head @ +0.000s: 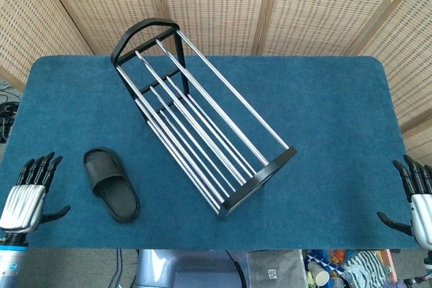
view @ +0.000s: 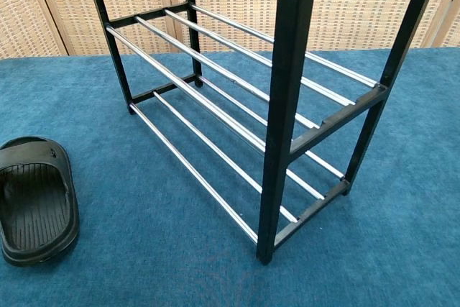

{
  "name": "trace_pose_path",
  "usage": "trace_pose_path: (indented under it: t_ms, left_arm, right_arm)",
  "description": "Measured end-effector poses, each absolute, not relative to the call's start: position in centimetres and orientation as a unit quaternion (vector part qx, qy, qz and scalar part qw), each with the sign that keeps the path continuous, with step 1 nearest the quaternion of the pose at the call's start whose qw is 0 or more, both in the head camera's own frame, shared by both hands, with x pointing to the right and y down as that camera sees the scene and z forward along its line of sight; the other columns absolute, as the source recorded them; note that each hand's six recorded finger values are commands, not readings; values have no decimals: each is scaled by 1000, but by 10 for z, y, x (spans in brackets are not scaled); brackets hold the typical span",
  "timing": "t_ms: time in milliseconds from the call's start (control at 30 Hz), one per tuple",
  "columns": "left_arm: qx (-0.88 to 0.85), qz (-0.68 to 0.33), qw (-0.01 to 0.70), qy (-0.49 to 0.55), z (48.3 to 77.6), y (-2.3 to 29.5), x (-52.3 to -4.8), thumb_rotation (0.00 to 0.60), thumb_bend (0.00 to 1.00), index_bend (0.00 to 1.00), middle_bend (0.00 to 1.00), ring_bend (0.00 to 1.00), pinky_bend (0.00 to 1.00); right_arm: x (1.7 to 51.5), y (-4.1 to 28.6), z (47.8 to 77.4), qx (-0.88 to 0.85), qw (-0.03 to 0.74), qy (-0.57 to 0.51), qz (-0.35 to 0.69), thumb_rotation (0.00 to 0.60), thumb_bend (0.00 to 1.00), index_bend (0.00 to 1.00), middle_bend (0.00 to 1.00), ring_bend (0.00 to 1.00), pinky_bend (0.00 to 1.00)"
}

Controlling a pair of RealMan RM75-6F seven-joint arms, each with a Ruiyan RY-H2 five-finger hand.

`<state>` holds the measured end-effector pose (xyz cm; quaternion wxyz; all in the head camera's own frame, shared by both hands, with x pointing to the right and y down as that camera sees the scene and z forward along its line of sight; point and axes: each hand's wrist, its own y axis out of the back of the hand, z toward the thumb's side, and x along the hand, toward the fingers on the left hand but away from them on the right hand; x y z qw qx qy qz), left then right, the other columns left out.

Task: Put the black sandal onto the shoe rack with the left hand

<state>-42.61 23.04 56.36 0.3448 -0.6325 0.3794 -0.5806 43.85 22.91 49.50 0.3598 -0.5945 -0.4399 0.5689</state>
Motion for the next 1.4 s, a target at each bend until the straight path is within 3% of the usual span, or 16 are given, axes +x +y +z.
trace_pose_path:
  t_ms: [300,333,400,467,533,833,1400]
  left_arm:
    - [-635,-579,339,382,564,232,-426,600,128,0,0,0,0]
    - [-637,-579,337,382,564,232,-427,600,206,0,0,0,0]
    - [-641,-578,329,384,566,233,-427,600,501,0,0,0,0]
    - [-650,-575,311,387,570,233,-427,600,866,0,0,0,0]
    - [-664,-571,280,393,577,234,-428,600,977,0,0,0,0]
    - [-676,-579,104,444,627,229,-466,600,995,0,0,0,0]
    - [-677,-522,-32,517,671,225,-459,600,1000,0,0,0,0]
  right_arm:
    - [438,229,496,-595,358,-439,570,600,0,0,0,0,0]
    - [438,229,496,-596,358,-439,569,600,0,0,0,0,0]
    - [437,229,495,-596,358,-440,568,600,0,0,0,0,0]
    - [436,229,494,-597,359,-442,565,600,0,0,0,0,0]
    - [436,229,494,-598,359,-441,565,600,0,0,0,0,0]
    - [437,229,493,-599,356,-443,564,600,0,0,0,0,0]
    - [439,229,492,-604,348,-447,560,600,0,0,0,0,0]
